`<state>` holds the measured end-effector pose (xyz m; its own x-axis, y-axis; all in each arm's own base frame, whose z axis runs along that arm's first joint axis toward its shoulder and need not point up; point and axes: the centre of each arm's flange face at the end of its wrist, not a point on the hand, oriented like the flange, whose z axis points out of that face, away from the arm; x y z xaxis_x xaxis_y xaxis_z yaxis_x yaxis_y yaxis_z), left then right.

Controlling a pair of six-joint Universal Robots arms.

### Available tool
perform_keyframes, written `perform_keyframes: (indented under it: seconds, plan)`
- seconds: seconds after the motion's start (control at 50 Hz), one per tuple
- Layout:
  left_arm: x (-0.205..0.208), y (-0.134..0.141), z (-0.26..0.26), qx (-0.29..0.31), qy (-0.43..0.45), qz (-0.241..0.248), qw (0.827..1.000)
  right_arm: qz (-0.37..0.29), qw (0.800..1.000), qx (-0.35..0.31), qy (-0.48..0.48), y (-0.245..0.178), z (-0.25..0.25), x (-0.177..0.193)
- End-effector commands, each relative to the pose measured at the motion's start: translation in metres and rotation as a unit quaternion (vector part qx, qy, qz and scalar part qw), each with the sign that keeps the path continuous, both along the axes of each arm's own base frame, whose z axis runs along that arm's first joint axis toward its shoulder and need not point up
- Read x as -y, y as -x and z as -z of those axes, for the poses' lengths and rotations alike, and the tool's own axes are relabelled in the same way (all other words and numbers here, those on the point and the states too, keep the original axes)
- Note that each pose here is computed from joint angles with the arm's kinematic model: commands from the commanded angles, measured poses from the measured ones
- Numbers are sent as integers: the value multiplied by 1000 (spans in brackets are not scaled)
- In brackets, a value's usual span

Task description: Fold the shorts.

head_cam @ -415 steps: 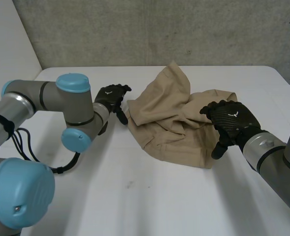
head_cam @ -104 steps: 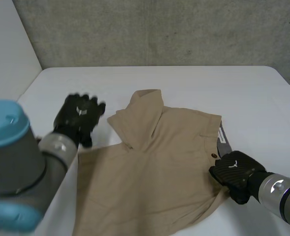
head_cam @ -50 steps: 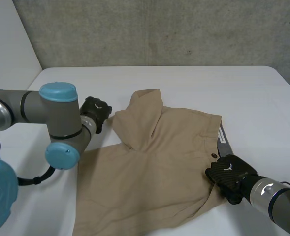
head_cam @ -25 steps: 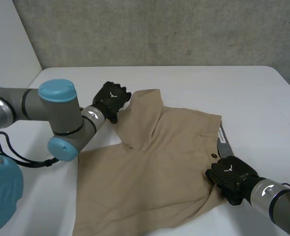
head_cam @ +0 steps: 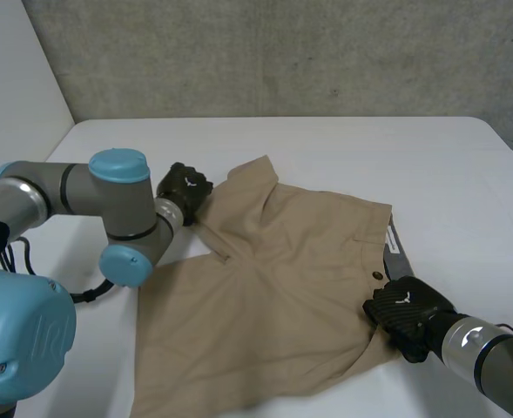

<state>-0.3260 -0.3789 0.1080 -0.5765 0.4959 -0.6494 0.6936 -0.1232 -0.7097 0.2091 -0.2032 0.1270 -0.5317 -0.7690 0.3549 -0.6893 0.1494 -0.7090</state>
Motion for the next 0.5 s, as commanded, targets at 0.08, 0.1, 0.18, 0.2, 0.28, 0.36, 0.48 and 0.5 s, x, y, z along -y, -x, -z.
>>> perform_keyframes:
  seconds: [0.08, 0.1, 0.18, 0.2, 0.28, 0.36, 0.48, 0.5]
  plan:
    - [-21, -20, -4, 70, -6, -77, 995, -1, 1000, 0, -1, 0, 0, -1]
    - [-22, -22, -7, 68, -7, -81, 994, 0, 1000, -1, -1, 0, 0, -1]
    - [-37, -21, -12, 57, -20, -81, 995, 1, 1000, -1, -1, 0, 0, -1]
    - [-43, -19, -17, 52, -21, -80, 995, 1, 1000, -1, -3, 0, 1, -1]
    - [-58, -18, -22, 53, -28, -75, 995, 0, 1000, -1, -3, 0, 1, -2]
    - [-67, -21, -24, 61, -34, -81, 994, 0, 1000, -1, -3, 0, 1, -2]
    - [-60, -16, -37, 36, -5, -74, 997, -1, 1000, -1, -3, 0, 1, -2]
    - [-57, -14, -39, 29, 4, -71, 997, 0, 1000, -1, -3, 0, 1, -2]
